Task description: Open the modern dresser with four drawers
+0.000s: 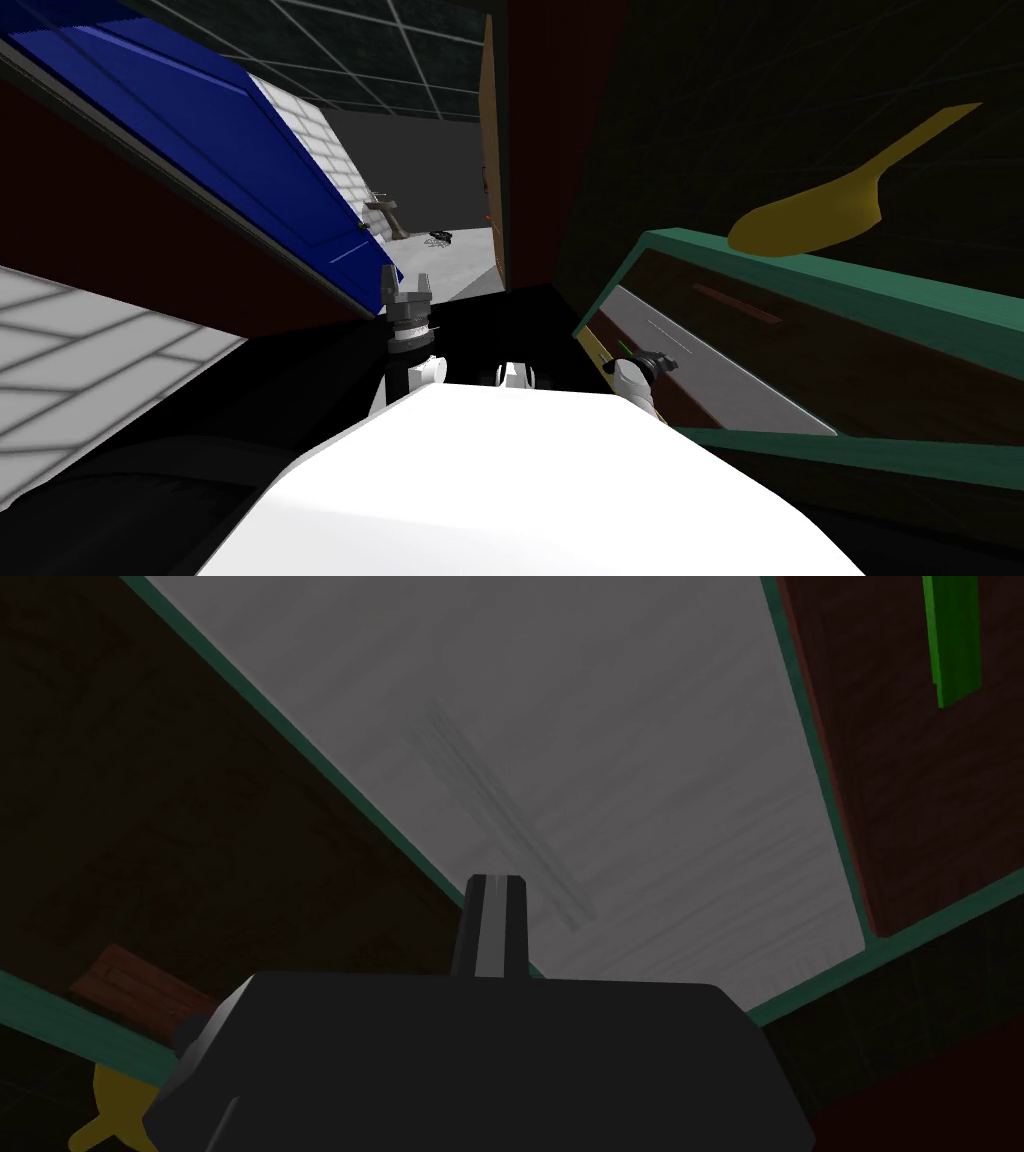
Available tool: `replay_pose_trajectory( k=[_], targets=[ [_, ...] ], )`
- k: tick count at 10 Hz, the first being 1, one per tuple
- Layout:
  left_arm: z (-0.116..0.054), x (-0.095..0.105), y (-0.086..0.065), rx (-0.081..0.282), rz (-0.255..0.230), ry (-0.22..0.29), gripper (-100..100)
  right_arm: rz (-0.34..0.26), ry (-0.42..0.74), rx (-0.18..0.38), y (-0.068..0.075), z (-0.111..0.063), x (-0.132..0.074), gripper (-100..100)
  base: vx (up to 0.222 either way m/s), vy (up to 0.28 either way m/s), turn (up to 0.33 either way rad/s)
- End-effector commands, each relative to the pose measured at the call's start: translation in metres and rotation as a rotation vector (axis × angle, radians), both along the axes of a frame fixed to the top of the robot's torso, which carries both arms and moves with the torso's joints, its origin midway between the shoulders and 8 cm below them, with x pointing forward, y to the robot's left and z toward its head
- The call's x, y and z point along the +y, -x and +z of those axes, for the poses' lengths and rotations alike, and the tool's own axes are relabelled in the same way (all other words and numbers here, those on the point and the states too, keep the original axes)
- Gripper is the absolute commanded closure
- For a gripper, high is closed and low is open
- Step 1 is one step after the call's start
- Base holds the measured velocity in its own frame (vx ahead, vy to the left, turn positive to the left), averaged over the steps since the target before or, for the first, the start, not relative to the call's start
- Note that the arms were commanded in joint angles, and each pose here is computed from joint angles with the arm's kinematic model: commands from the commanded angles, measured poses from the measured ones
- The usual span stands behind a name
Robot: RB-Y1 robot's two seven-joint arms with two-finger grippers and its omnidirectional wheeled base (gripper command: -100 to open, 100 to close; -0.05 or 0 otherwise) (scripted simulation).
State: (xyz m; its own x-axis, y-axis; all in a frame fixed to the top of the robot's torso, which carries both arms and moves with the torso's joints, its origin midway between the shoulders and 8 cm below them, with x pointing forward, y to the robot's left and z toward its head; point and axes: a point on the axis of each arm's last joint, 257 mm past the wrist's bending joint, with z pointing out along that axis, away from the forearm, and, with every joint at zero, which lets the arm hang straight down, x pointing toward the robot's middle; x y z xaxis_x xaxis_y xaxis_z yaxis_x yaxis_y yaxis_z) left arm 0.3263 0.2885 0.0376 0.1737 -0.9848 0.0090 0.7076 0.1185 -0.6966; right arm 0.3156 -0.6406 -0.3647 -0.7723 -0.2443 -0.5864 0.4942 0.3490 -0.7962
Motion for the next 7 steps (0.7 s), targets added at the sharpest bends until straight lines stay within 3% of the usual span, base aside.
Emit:
replay_pose_trajectory(
  k=[1, 3, 6, 7],
  targets=[
    [-0.0001, 0.0001, 0.0, 0.0, 0.0, 0.0, 0, -0.004, 0.011, -0.005, -0.0024, 0.0075, -0.0067, -100, 0.17, -0.123, 0.012],
    [-0.0001, 0.0001, 0.0, 0.0, 0.0, 0.0, 0, -0.008, 0.02, -0.009, -0.0044, 0.0139, -0.0123, -100, 0.15, -0.131, 0.01],
    [0.0, 0.0, 0.0, 0.0, 0.0, 0.0, 0, -0.008, 0.016, -0.008, -0.0028, 0.0109, -0.0111, -100, 0.054, -0.082, 0.009],
    [0.0, 0.0, 0.0, 0.0, 0.0, 0.0, 0, -0.008, 0.016, -0.009, -0.0028, 0.011, -0.0113, 100, 0.006, -0.011, 0.0]
  ],
)
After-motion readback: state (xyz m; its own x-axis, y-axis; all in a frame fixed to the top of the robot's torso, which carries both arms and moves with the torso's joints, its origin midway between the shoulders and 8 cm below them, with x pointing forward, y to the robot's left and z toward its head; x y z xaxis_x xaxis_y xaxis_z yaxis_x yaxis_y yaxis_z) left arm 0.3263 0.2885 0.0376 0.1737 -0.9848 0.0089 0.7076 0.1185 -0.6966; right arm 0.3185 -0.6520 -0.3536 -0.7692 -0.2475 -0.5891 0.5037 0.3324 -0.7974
